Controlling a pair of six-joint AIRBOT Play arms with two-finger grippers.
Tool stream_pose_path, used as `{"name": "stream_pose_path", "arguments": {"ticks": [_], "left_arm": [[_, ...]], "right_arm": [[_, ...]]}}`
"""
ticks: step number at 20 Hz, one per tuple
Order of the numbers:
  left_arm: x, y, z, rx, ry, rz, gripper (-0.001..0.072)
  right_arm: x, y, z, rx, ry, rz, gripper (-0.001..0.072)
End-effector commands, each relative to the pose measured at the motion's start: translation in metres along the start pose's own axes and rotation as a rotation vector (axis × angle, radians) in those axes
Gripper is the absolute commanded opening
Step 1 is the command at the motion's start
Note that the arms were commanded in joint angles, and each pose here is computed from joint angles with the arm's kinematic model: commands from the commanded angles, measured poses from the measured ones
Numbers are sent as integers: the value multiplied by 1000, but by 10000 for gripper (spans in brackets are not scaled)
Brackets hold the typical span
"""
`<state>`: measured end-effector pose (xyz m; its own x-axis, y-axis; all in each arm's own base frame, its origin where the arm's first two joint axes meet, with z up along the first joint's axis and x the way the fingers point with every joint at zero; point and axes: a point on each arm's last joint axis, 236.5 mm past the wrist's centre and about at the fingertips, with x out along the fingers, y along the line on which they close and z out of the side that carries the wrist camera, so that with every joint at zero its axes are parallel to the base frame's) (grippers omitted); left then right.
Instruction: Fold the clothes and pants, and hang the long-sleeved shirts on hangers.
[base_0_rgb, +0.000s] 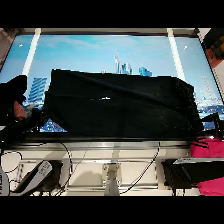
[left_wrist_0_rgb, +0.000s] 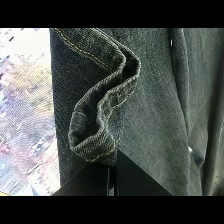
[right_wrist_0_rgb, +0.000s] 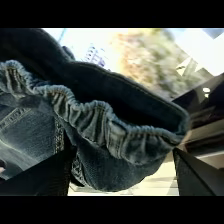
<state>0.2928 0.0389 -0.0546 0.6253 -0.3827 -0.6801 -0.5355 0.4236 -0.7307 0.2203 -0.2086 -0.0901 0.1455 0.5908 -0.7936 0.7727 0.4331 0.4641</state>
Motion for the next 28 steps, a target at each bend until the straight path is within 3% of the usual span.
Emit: {"name": "stream_pose_path", "arguments": {"ticks": [1, 2, 4, 7, 8, 9, 12, 14, 17, 20, 22, 28], "left_arm": [[0, -1, 0, 3, 1, -2, 13], [0, -1, 0, 3, 1, -2, 13], [0, -1, 0, 3, 1, -1, 13], [0, 0, 0, 2, 0, -1, 13], [0, 0, 0, 2, 1, -1, 13], [0, -1, 0, 1, 0, -3, 12], [-5, -22, -4, 74, 6, -81, 11], [-19, -43, -13, 130, 4, -127, 10], [-46, -75, -19, 184, -70, -177, 10], [-84, -133, 3, 163, -277, -367, 9], [-99, -148, 28, 127, -380, -424, 9], [-46, -179, 86, 22, -419, -428, 10]], "right_arm": [[11, 3, 0, -50, 28, -28, 681], [12, 6, 2, -66, 22, -31, 661], [13, 12, 2, -91, 22, -13, 390], [13, 13, 2, -97, 20, -9, 352], [13, 16, 3, -109, 18, 1, 139], [13, 20, 2, -110, 18, 18, 43], [6, 42, -19, -187, 85, 111, 41], [-19, 73, -42, -327, 94, 278, 41], [-76, 102, -45, -418, -122, 447, 41], [-127, 131, -40, -447, -309, 642, 41], [-142, 148, -25, -403, -379, 722, 41], [-135, 184, 77, -28, -634, 662, 41]]}}
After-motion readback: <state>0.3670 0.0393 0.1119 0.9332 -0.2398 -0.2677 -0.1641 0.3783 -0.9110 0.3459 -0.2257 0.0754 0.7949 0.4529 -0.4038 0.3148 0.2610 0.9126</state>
